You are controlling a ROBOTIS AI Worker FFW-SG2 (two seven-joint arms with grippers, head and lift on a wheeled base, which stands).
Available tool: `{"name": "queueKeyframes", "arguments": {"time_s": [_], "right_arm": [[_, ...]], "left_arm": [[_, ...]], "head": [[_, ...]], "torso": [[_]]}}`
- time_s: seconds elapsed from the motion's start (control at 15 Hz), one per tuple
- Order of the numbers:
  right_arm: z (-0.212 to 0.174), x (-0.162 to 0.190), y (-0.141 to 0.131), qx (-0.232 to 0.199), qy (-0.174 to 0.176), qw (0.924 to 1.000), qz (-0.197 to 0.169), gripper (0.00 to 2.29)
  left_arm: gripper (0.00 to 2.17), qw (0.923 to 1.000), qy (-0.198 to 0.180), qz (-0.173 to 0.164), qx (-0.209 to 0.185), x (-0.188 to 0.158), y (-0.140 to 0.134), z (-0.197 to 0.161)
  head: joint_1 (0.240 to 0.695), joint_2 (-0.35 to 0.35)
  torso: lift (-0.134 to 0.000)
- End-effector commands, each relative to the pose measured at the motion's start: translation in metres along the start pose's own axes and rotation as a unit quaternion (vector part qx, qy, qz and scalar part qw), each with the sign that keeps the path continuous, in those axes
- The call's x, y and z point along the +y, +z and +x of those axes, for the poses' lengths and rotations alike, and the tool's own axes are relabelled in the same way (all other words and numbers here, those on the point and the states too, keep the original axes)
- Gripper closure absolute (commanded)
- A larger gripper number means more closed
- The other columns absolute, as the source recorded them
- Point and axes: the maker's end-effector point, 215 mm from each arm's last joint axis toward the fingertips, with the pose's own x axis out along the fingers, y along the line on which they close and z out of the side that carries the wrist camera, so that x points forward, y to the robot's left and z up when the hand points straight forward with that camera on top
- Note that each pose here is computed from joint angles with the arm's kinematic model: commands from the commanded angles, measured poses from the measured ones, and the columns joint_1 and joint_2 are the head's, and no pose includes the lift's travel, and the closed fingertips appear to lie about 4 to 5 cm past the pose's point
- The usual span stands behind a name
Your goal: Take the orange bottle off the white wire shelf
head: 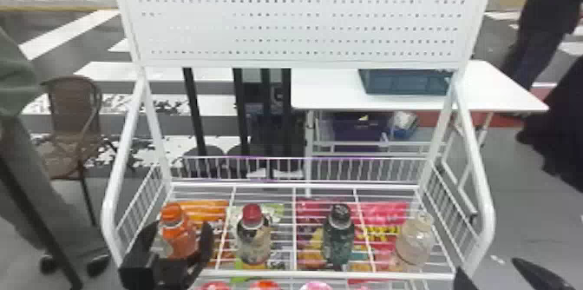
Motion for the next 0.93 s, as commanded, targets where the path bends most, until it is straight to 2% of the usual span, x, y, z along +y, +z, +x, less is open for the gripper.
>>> {"name": "queueKeyframes", "arguments": {"time_s": [0.0, 0.2, 0.27, 0.53, 0.67, 0.87], "right_arm": [[0.0, 0.0, 0.0, 0.0, 0.0, 1.0, 0.0, 0.14], [0.001, 0.002, 0.002, -0.002, 0.001, 1.0, 0.0, 0.14], [0.001, 0.001, 0.002, -0.002, 0.001, 1.0, 0.0, 0.14], [0.002, 0.002, 0.003, -0.003, 0.003, 1.0, 0.0, 0.14], [0.002, 0.002, 0.003, -0.003, 0.002, 1.0, -0.001, 0.14], [0.004, 0.001, 0.004, -0.004, 0.001, 1.0, -0.002, 0.14]], "left_arm": [[0.18, 1.0, 0.004, -0.006, 0.001, 0.004, 0.0, 0.004], [0.6, 0.9998, 0.003, -0.021, 0.004, 0.004, -0.002, 0.003], [0.67, 0.9998, 0.002, -0.021, 0.005, 0.005, -0.002, 0.002], [0.67, 0.9997, -0.003, -0.024, 0.004, 0.0, -0.002, -0.002], [0.67, 0.9996, -0.008, -0.027, -0.01, -0.004, 0.012, -0.011], [0.66, 0.9987, -0.023, -0.029, -0.034, -0.017, 0.052, -0.027]], "head": [[0.499, 0.0], [0.499, 0.0], [0.499, 0.0], [0.499, 0.0], [0.499, 0.0], [0.499, 0.0]], "torso": [[0.0], [0.0], [0.0], [0.0], [0.0], [0.0]]}}
